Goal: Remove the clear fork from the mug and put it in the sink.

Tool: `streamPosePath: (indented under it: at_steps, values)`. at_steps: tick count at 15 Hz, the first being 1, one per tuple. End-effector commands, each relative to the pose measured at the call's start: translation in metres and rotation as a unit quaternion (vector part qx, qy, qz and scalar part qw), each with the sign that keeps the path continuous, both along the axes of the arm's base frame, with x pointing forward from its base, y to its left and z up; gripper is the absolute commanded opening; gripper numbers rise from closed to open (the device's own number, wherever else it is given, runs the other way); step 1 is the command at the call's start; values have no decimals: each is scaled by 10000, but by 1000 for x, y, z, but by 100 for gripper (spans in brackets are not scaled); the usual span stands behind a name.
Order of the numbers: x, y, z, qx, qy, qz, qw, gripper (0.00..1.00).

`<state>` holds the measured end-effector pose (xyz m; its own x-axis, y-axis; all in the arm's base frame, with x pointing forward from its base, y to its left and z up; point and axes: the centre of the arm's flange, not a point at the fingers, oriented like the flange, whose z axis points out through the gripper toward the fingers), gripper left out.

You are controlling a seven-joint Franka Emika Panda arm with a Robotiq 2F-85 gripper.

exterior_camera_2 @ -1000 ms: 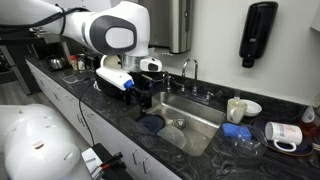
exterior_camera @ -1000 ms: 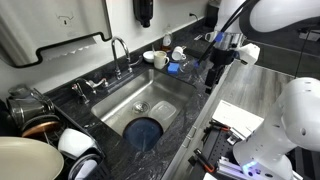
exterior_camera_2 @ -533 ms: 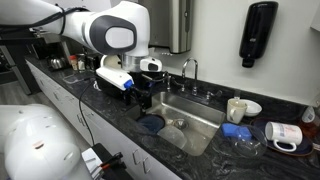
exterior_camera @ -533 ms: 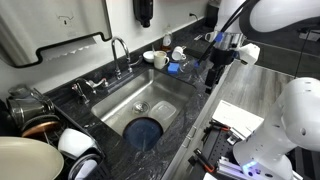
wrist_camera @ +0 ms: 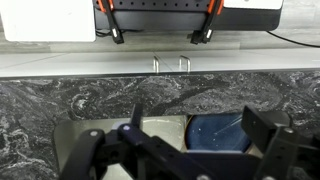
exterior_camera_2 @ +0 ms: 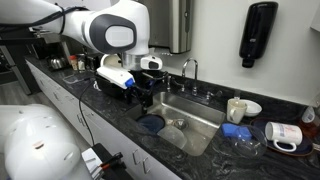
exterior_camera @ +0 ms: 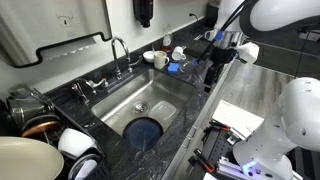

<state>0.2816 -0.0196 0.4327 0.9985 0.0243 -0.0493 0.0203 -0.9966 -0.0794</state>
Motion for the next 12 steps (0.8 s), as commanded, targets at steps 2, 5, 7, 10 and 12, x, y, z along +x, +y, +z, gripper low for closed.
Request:
streamPosePath:
  at_steps: [2, 5, 7, 10, 12]
  values:
    - [49, 2, -6, -53, -482, 299, 9984, 100]
    - [83, 3, -9, -77, -942, 585, 9938, 100]
    - [105, 1, -11, -231, -1207, 879, 9885, 100]
    - [143, -12, -8, -411, -1507, 1032, 9823, 100]
    - [163, -25, -1, -414, -1534, 817, 9839, 100]
